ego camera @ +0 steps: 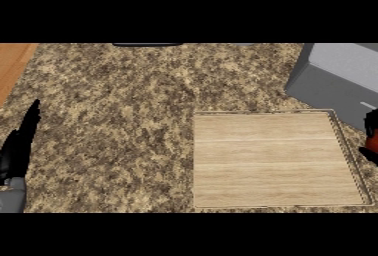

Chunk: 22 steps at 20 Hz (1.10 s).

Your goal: Pick the bell pepper from the tray and place it in the cardboard box

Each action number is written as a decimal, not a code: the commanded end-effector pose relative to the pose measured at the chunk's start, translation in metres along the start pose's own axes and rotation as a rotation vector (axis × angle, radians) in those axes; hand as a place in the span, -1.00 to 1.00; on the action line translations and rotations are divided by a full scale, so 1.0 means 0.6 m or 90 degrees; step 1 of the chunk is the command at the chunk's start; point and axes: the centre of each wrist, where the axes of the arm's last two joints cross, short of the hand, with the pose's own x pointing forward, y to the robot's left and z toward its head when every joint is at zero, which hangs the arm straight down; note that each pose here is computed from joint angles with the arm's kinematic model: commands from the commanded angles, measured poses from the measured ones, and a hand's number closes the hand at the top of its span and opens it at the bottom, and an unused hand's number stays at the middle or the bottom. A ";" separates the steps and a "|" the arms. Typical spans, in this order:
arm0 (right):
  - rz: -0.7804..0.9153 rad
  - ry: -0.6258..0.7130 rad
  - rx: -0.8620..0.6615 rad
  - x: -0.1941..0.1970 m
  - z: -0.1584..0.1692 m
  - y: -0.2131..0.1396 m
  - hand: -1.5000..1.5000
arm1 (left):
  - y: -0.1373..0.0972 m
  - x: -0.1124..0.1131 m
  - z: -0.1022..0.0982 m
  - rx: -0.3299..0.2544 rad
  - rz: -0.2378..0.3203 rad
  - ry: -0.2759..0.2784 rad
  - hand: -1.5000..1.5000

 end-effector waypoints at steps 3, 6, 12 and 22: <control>0.040 -0.022 -0.124 -0.108 0.086 -0.106 1.00 | -0.009 0.008 -0.001 -0.012 0.003 -0.010 0.00; 0.027 -0.040 -0.189 -0.141 0.119 -0.140 1.00 | -0.014 0.014 -0.003 -0.003 0.011 -0.022 0.00; 0.005 -0.163 -0.327 -0.173 0.154 -0.185 1.00 | -0.011 0.023 -0.008 -0.030 0.010 -0.026 0.00; -0.120 -0.254 -0.319 -0.195 0.151 -0.184 1.00 | -0.028 0.040 -0.016 -0.047 -0.006 -0.041 0.00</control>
